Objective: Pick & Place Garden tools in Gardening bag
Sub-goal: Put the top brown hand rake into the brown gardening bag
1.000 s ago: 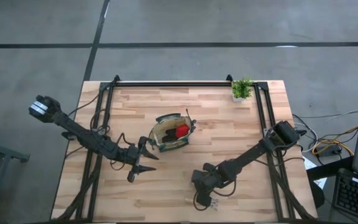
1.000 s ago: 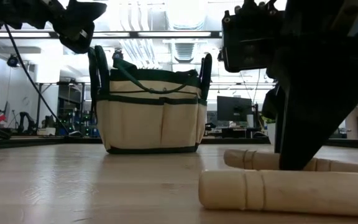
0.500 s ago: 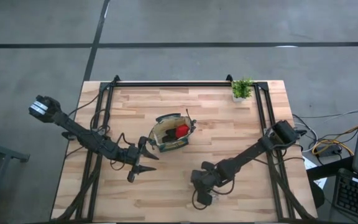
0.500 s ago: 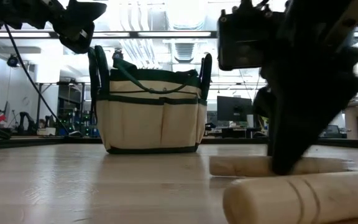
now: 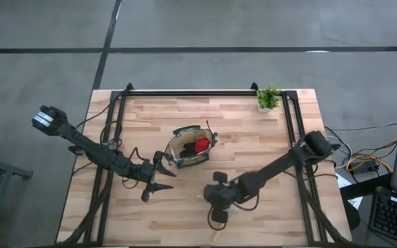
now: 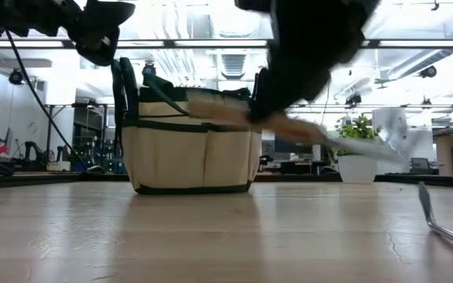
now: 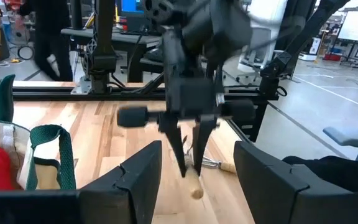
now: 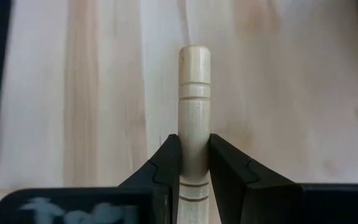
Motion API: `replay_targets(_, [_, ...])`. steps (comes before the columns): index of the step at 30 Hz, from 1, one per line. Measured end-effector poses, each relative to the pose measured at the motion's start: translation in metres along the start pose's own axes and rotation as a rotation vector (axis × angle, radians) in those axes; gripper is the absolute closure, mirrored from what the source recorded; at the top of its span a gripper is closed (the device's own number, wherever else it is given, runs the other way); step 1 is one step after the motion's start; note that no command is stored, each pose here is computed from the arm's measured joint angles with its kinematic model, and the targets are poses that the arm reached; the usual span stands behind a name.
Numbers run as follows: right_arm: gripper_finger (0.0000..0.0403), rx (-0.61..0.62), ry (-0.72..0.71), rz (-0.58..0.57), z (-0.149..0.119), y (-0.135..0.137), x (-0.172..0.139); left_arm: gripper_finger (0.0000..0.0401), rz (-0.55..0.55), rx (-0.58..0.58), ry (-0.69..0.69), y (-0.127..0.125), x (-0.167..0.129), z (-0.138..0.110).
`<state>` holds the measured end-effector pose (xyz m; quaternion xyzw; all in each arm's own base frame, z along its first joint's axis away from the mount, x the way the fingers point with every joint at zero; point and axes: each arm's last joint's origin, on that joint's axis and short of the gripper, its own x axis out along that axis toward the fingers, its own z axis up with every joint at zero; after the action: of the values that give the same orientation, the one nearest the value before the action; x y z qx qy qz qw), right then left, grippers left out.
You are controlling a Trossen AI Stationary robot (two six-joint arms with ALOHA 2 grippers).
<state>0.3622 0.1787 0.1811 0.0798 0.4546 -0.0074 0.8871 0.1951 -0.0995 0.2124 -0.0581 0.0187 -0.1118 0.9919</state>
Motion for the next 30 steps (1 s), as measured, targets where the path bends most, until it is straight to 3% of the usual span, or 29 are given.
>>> replay_targets(8, [0.0345, -0.139, -0.147, -0.105, 0.021, -0.001, -0.026, 0.0197, -0.001, 0.052, -0.011, 0.0, 0.0, 0.001])
replay_targets(13, [0.0345, -0.364, -0.119, -0.129, 0.023, 0.001, -0.031, 0.0197, -0.007, -0.055, -0.045, 0.0, 0.0, 0.004])
replay_targets(22, [0.0344, -0.721, -0.116, -0.238, 0.038, 0.011, -0.043, 0.0197, -0.021, -0.353, -0.024, -0.002, 0.005, 0.002])
replay_targets(25, [0.0344, -0.846, -0.066, -0.286, 0.039, 0.014, -0.044, 0.0197, -0.013, -0.378, -0.015, -0.005, 0.016, 0.003])
replay_targets(30, [0.0344, -0.941, -0.001, -0.349, 0.047, 0.018, -0.045, 0.0197, 0.02, -0.374, 0.054, -0.011, 0.043, -0.003])
